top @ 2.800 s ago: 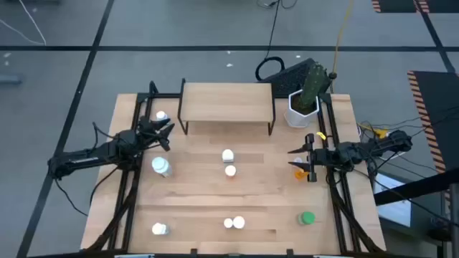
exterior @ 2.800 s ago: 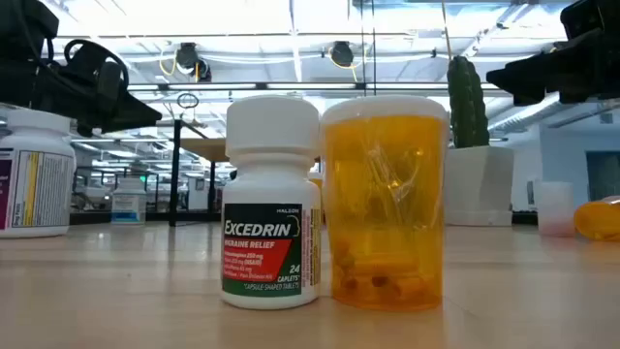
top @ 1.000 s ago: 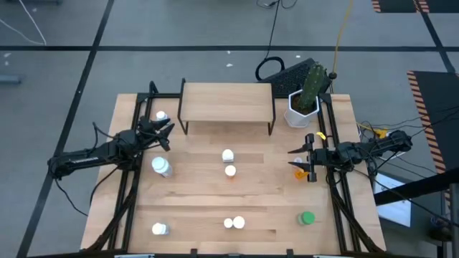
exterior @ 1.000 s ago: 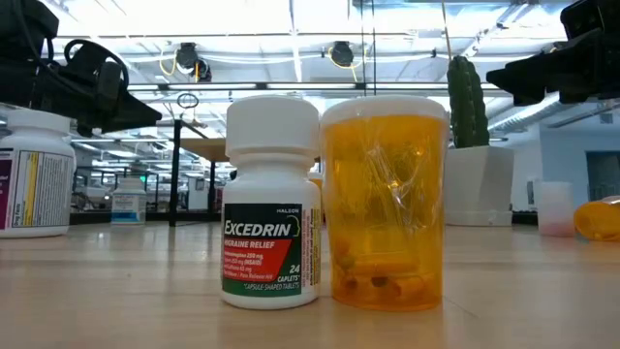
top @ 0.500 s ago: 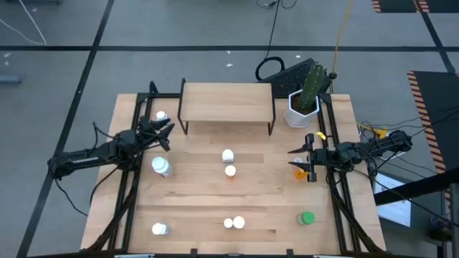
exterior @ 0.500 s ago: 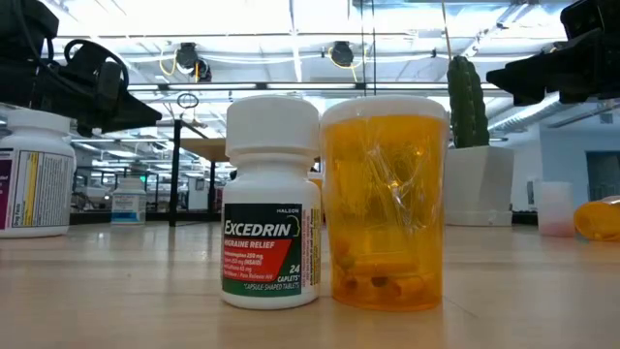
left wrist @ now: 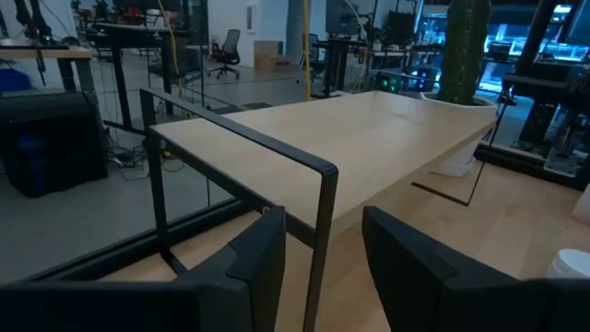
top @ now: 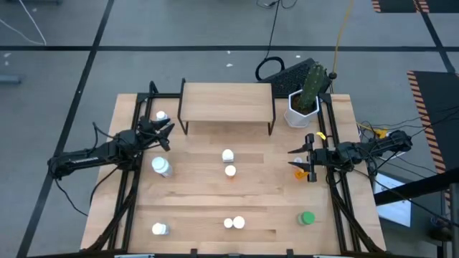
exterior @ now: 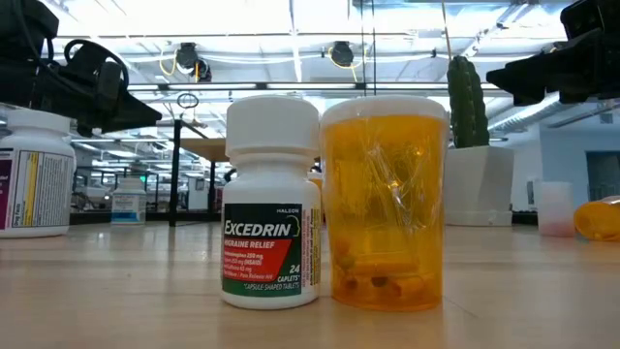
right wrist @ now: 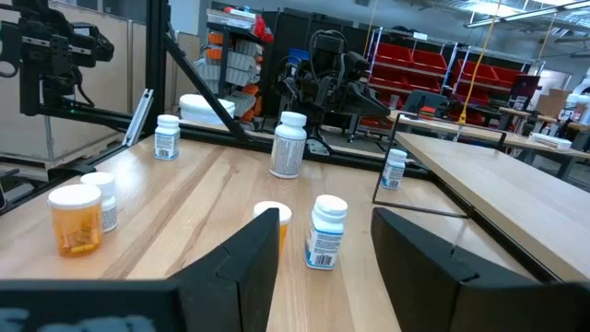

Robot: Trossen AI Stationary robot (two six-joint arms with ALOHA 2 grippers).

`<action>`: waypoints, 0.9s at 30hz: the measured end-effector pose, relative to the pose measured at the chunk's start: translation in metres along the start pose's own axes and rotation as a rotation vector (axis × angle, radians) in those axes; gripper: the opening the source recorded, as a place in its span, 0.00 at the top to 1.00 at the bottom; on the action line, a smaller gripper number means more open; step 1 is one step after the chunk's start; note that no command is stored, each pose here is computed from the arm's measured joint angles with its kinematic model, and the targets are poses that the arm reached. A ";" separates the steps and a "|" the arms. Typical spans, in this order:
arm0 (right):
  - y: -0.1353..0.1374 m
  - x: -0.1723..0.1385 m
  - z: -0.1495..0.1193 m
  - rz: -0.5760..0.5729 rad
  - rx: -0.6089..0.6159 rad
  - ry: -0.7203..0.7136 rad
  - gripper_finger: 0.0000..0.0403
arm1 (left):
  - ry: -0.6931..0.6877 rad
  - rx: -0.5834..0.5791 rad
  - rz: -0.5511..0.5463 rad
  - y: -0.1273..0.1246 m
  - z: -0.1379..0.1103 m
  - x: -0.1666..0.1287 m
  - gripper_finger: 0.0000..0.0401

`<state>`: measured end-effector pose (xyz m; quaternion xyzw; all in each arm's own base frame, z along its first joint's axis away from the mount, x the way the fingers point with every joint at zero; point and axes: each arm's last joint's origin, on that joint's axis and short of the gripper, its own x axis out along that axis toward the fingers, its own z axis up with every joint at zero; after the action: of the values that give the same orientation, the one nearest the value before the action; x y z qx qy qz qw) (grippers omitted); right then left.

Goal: Pick and place medicine bottles onto shelf by color

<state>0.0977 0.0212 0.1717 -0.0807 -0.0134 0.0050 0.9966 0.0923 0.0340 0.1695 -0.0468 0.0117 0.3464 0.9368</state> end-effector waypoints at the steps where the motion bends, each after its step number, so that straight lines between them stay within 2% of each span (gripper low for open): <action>1: 0.000 0.000 0.000 -0.001 0.004 -0.003 0.59 | 0.000 0.000 0.000 0.000 0.000 0.000 0.63; 10: -0.001 0.000 0.003 -0.005 0.217 -0.028 0.59 | 0.000 0.000 0.000 0.000 0.000 0.000 0.63; 12: -0.002 0.000 0.005 -0.043 0.216 -0.053 0.59 | 0.000 0.000 0.000 0.000 0.000 0.000 0.63; 14: -0.005 -0.001 0.009 -0.137 0.172 -0.080 0.59 | -0.001 -0.008 -0.001 0.000 0.000 0.000 0.63; 16: -0.008 -0.001 0.012 -0.222 0.125 -0.103 0.59 | -0.007 -0.053 -0.002 0.000 0.001 0.000 0.63; 18: -0.010 -0.002 0.015 -0.255 0.101 -0.123 0.59 | -0.014 -0.116 -0.004 0.000 0.001 0.000 0.63; 24: -0.008 -0.003 0.021 -0.154 0.106 -0.204 0.59 | 0.000 -0.274 -0.029 -0.001 0.001 0.000 0.63; 27: -0.009 -0.004 0.026 -0.153 0.121 -0.256 0.59 | 0.014 -0.356 -0.073 -0.002 0.000 0.000 0.63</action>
<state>0.0933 0.0166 0.1989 -0.0177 -0.1458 -0.0602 0.9873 0.0937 0.0323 0.1699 -0.2148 -0.0450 0.3083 0.9256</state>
